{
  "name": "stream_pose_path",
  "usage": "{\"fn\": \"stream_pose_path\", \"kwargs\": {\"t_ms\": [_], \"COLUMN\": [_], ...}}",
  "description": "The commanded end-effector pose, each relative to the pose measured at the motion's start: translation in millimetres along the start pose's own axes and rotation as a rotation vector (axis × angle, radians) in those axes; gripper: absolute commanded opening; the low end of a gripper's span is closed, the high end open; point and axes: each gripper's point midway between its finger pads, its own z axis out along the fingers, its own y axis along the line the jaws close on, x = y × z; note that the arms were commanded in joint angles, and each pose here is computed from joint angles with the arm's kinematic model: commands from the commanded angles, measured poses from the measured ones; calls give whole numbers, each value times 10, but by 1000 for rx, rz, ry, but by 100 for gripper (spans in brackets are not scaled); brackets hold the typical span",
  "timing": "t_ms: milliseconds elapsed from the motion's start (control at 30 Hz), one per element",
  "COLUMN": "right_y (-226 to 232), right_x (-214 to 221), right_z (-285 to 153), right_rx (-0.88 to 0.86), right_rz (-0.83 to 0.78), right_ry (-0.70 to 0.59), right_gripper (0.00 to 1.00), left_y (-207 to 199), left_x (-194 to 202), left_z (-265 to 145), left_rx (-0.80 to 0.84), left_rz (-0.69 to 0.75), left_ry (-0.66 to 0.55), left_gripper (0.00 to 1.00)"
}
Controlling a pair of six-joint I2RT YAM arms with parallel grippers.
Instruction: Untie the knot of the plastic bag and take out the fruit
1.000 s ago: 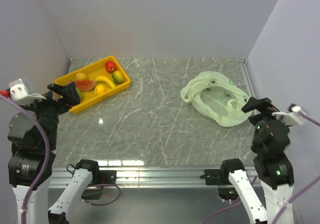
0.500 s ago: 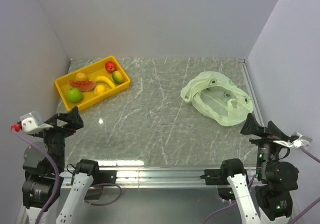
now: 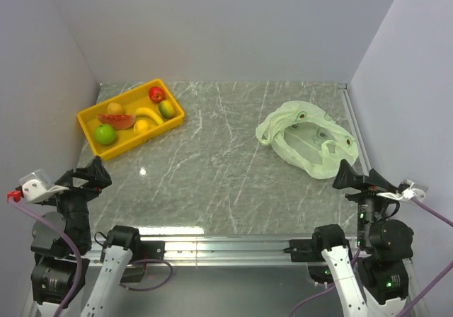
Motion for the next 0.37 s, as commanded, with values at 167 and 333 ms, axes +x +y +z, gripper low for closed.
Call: {"fn": "stream_pose_path", "kwargs": {"t_ms": [167, 333], "right_y": [100, 102], "right_x": [-44, -23], "right_z": [83, 111], "right_rx": [-37, -32], "right_rz": [20, 20], "right_ry": [-16, -5], "right_gripper": [100, 100], "left_y": [70, 34], "left_x": [-61, -7], "left_z": [-60, -32], "left_rx": [-20, -6], "left_rz": [-27, -28], "left_ry": [-38, -20], "left_gripper": [99, 100]}}
